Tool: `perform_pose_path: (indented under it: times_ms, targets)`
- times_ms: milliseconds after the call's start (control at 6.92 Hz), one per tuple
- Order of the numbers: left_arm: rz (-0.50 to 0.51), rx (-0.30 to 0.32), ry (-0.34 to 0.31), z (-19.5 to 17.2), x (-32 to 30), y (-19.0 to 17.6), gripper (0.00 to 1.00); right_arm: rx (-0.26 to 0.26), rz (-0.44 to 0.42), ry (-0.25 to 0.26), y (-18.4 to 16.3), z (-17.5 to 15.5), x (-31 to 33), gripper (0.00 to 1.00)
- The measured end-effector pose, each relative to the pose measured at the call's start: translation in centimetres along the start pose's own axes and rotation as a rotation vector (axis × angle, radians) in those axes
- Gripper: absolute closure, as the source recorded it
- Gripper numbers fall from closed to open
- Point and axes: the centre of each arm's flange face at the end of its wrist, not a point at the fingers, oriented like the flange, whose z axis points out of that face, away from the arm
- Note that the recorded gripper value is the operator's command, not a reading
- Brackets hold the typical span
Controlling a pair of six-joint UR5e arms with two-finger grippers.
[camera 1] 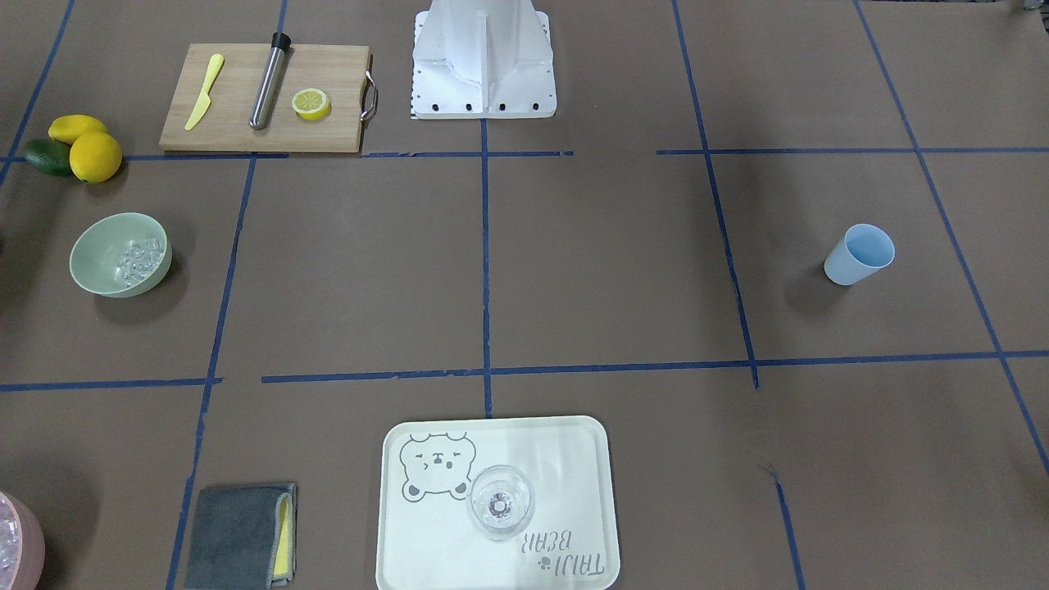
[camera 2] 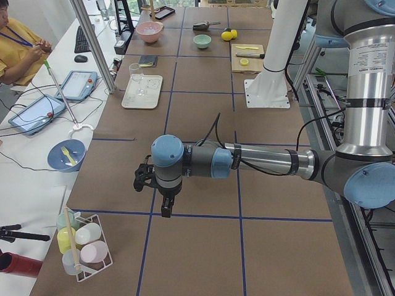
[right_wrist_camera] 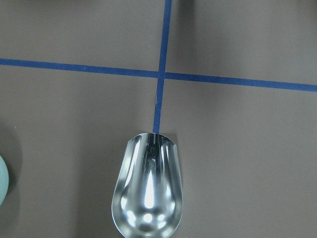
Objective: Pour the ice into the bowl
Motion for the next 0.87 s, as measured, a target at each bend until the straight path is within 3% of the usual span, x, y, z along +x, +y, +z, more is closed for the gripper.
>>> perform_pose_path:
  times_ms: [867]
  targets:
    - [0.005, 0.002, 0.018, 0.12, 0.22, -0.03, 0.0, -0.015, 0.003, -0.003, 0.33, 0.8, 0.06, 0.0]
